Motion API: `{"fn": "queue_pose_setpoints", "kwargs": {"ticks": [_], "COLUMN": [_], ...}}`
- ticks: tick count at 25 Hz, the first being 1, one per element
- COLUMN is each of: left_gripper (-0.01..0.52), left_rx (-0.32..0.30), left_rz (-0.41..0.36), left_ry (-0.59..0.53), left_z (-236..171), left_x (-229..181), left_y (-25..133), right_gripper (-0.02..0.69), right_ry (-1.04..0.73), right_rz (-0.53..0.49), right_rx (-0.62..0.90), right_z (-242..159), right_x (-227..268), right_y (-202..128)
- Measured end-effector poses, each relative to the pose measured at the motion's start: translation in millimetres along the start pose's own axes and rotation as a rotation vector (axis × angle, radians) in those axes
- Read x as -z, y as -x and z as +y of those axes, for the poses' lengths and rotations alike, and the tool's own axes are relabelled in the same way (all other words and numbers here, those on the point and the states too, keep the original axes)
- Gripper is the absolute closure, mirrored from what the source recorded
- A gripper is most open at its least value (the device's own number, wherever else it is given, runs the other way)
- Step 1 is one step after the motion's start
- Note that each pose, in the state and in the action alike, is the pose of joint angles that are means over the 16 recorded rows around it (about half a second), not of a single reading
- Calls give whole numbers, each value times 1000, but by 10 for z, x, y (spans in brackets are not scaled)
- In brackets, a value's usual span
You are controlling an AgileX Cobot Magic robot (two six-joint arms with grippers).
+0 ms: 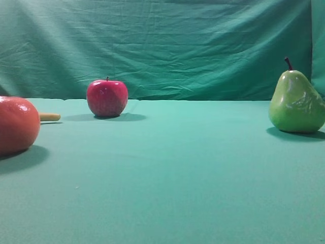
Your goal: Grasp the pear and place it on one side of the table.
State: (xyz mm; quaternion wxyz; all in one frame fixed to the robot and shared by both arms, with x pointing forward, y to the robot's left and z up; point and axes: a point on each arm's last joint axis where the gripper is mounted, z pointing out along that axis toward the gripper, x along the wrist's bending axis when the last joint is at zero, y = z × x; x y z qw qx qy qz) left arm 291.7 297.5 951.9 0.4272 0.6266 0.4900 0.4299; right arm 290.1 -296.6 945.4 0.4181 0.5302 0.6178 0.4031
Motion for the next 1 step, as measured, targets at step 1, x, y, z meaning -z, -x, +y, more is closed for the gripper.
{"fn": "queue_pose_setpoints", "kwargs": {"ticks": [1], "left_gripper": [514], "left_rx": [0], "left_rz": [0], "left_ry": [0], "left_z": [0], "left_x": [0], "left_y": [0], "right_gripper": [665], "right_ry": [0], "right_rz": [0], "right_rx": [0], "right_z": [0], "right_x": [0], "right_y": [0]}}
